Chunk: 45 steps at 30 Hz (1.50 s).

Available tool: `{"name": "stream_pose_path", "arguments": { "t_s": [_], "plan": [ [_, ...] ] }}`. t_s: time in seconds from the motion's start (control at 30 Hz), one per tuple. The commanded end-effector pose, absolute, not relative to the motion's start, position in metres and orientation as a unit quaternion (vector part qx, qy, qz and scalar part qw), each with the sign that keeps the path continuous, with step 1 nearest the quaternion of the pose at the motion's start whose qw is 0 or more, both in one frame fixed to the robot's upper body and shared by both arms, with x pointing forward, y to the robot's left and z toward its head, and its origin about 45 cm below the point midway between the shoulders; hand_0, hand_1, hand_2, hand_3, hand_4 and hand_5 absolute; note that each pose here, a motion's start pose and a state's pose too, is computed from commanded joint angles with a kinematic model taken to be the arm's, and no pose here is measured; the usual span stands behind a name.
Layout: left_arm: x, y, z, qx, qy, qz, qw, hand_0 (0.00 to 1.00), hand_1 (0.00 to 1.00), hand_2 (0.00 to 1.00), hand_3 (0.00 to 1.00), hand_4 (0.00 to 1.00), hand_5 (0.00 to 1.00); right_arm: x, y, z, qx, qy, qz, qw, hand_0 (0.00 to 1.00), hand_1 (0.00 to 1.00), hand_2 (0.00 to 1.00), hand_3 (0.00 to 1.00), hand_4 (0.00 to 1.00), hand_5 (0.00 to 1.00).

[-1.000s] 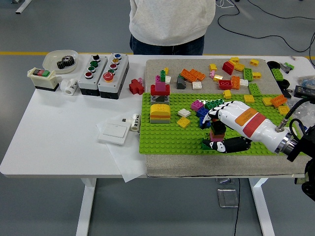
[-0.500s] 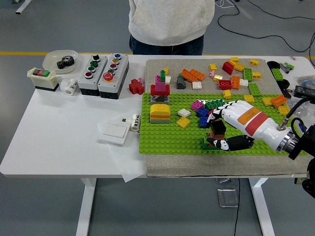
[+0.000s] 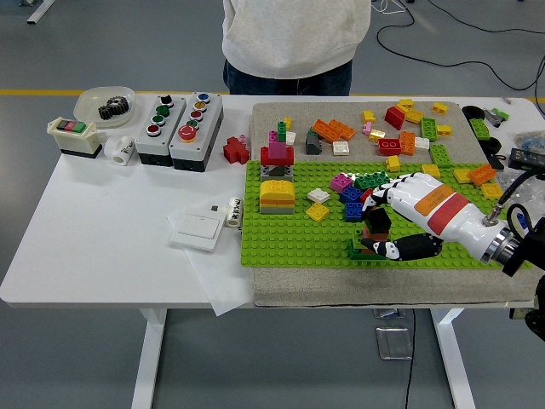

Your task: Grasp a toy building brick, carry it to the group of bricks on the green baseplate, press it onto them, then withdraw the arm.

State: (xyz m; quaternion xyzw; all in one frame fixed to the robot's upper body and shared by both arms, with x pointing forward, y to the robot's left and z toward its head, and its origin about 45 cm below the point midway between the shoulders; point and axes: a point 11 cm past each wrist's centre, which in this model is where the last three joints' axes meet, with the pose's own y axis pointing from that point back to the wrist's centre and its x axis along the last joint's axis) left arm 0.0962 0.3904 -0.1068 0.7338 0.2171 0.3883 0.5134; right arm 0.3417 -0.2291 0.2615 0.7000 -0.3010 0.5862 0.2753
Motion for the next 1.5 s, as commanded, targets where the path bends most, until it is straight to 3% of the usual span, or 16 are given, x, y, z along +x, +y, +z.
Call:
{"name": "stream_pose_path", "arguments": {
  "t_s": [1.2, 1.23, 1.5],
  "plan": [
    [0.0971, 0.3903, -0.1066, 0.734, 0.216, 0.388, 0.514, 0.481, 0.577, 0.642, 0.578, 0.605, 0.677, 0.3421, -0.2355, 0.2545, 0.699, -0.302, 0.580, 0.289, 0.535, 0.528, 0.580, 0.532, 0.756, 0.474],
    [0.0969, 0.3902, -0.1067, 0.734, 0.216, 0.388, 0.514, 0.482, 0.576, 0.642, 0.578, 0.604, 0.678, 0.3419, -0.2355, 0.2544, 0.699, -0.302, 0.581, 0.289, 0.493, 0.520, 0.577, 0.533, 0.756, 0.472],
    [0.0960, 0.3905, -0.1068, 0.735, 0.216, 0.387, 0.514, 0.482, 0.577, 0.642, 0.577, 0.604, 0.678, 0.3407, -0.2335, 0.2559, 0.698, -0.301, 0.584, 0.286, 0.451, 0.503, 0.570, 0.535, 0.756, 0.469]
  ]
}}
